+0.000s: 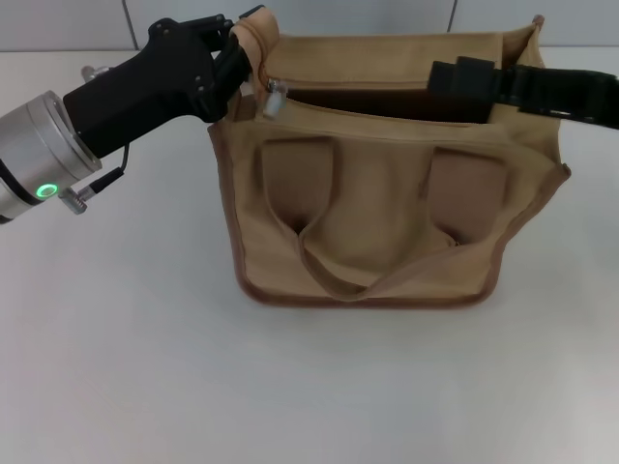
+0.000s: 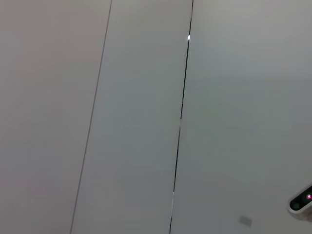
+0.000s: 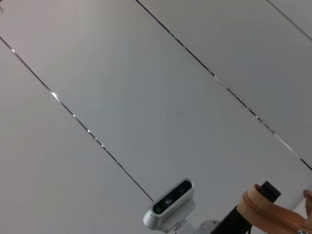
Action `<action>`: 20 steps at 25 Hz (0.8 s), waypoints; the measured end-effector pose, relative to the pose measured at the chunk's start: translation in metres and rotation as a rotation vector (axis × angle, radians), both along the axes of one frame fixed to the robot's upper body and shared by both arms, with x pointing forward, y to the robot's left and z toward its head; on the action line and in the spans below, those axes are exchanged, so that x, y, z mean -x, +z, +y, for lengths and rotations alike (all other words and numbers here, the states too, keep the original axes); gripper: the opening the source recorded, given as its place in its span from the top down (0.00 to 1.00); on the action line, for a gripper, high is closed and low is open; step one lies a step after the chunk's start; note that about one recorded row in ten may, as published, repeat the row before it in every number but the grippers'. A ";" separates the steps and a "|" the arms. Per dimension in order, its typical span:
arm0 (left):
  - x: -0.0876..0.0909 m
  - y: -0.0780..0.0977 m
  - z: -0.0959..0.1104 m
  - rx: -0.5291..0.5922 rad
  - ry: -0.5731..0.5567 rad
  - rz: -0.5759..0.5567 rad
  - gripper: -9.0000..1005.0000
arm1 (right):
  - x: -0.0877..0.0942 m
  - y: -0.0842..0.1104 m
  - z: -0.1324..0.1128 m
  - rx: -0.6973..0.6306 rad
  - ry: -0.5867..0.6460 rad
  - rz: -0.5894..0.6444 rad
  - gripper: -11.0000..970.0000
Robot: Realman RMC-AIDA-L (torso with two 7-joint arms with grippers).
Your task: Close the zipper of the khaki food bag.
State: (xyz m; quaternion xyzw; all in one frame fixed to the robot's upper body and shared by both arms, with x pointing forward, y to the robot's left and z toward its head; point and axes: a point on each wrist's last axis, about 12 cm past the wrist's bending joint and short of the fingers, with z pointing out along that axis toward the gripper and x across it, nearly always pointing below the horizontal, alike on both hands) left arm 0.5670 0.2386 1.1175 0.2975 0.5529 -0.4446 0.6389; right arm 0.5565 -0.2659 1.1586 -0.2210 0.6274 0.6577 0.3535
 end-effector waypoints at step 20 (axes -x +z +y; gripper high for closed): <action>0.011 -0.008 0.018 0.040 0.083 0.003 0.97 | -0.019 0.006 0.015 0.121 -0.003 0.027 0.16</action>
